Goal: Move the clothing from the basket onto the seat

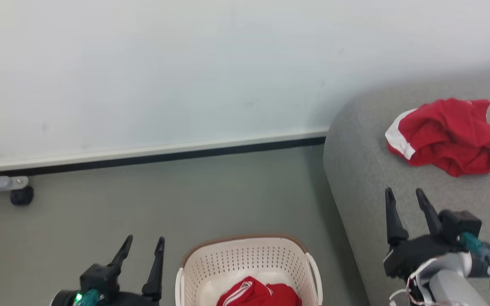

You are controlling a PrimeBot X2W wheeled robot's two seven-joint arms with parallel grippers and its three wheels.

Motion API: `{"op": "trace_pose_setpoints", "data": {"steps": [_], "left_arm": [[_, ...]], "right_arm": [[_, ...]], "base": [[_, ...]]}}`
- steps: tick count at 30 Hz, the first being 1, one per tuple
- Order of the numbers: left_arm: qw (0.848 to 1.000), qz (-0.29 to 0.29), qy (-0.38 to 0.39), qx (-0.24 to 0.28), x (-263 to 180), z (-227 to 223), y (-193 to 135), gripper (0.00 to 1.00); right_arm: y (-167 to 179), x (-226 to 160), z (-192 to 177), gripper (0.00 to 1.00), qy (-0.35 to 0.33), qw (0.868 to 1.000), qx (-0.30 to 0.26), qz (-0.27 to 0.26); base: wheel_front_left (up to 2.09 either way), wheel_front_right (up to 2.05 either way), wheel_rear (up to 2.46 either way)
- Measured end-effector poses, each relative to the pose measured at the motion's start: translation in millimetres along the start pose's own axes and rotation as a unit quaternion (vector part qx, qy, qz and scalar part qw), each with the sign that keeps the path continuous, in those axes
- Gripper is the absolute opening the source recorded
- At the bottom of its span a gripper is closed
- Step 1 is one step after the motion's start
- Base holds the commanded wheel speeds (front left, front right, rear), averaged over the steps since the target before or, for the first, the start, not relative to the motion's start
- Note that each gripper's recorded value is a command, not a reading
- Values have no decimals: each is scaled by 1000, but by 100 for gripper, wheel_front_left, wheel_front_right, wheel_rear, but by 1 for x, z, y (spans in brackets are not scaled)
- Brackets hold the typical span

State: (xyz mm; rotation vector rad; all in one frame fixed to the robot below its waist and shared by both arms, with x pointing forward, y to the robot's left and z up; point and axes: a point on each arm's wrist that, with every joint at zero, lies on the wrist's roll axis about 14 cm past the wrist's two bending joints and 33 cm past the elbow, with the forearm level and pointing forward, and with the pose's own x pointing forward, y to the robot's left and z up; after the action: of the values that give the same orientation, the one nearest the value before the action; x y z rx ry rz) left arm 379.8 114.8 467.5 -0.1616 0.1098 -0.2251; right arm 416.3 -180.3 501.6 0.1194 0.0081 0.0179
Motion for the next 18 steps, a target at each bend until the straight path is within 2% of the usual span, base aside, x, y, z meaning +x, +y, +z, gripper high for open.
{"op": "trace_pose_setpoints", "data": {"steps": [6,18], "left_arm": [[999,34,-21,-2,-25,11,19,100],[996,75,-50,-8,-51,24,43,100]], "right_arm": [[15,-24,11,100,-28,999,9,19],[21,-61,5,100,-33,999,14,23]], "base": [[0,0,0],[0,0,0]]}}
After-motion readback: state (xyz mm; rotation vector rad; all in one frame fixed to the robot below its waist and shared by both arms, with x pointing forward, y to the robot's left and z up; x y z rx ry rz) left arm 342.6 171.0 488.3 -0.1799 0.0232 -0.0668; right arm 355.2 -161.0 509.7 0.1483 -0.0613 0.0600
